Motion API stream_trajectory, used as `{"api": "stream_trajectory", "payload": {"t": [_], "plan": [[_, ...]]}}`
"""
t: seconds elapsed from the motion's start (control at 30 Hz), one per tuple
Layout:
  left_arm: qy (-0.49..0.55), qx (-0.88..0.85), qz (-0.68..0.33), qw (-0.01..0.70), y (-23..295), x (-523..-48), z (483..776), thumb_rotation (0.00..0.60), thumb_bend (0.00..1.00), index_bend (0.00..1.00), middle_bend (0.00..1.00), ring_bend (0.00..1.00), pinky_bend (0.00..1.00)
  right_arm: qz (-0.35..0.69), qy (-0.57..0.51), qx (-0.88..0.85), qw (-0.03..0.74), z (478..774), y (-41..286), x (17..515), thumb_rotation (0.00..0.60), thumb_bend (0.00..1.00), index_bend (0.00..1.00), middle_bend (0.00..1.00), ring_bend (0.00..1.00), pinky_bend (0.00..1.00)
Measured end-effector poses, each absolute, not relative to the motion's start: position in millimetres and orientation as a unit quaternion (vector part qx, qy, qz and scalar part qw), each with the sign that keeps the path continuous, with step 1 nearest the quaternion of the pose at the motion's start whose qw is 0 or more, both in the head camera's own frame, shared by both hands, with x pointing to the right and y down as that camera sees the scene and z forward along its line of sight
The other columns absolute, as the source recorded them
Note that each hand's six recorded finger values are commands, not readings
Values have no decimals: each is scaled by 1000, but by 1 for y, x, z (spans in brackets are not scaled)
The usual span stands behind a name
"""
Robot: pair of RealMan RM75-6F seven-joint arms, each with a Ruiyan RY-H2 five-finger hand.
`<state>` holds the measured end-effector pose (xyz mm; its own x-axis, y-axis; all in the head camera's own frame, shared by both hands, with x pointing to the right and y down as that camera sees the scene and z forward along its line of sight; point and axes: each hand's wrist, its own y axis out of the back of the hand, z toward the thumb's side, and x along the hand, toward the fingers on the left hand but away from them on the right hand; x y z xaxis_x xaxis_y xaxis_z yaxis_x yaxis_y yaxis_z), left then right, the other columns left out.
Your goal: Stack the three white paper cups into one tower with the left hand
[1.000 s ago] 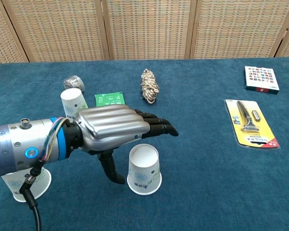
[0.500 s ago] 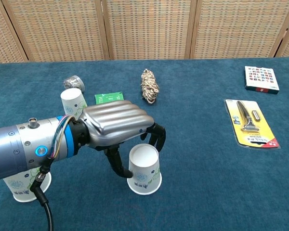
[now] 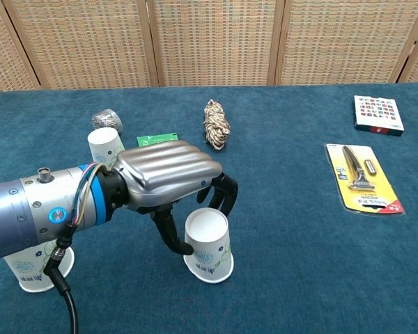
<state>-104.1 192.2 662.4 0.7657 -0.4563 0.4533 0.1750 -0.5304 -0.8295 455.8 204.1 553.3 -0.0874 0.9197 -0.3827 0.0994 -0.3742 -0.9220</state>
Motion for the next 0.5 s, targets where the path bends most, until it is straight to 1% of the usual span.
{"api": "stream_trajectory", "payload": {"t": [0.17,0.23,0.37,0.5], "plan": [[110,-805,-326,483,179,-107,646,600,143,477,484,443,401,593,-438,-581,345,554,204,456,600,0,0,0,0,0],[124,-798,-327,490,168,-112,636,600,143,477,484,443,401,593,-438,-581,345,554,204,456,600,0,0,0,0,0],[158,-765,-349,517,134,-130,619,600,142,478,484,443,401,593,-436,-581,346,554,204,455,600,0,0,0,0,0],[208,-737,-382,518,96,-159,603,600,142,477,484,443,401,594,-435,-582,346,555,205,454,600,0,0,0,0,0]]}}
